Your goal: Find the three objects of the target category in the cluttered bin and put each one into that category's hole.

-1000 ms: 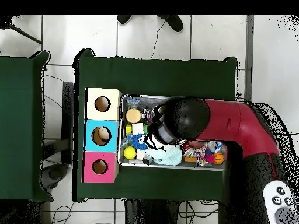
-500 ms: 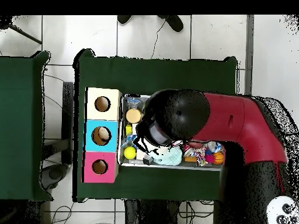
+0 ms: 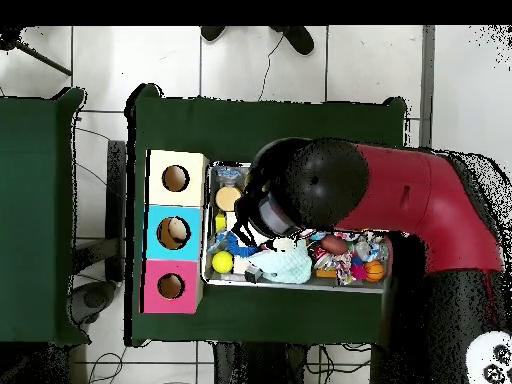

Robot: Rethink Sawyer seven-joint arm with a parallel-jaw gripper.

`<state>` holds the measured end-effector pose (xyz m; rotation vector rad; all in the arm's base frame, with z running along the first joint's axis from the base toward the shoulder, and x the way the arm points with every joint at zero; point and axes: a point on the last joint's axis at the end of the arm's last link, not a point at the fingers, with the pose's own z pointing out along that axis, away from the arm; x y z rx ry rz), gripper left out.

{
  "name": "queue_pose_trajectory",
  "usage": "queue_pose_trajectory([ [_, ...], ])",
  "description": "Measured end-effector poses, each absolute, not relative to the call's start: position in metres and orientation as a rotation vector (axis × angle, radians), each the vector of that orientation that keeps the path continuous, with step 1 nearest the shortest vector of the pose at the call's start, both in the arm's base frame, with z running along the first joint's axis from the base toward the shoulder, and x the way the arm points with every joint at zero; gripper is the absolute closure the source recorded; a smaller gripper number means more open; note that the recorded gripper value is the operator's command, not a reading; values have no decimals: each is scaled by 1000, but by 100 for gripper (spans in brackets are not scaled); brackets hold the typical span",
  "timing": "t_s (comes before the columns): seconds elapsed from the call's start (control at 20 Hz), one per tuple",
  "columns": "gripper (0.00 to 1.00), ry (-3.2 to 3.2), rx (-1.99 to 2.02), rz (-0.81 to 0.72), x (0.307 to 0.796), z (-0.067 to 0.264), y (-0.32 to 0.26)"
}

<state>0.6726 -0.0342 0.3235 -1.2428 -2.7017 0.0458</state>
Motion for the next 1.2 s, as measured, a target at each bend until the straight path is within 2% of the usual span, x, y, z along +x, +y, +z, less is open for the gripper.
queue_pose_trajectory([
  [0.75, 100, -2707, -1284, 2, 701, 283, -58],
  [1.2, 100, -2698, -1287, -1, 707, 272, -63],
])
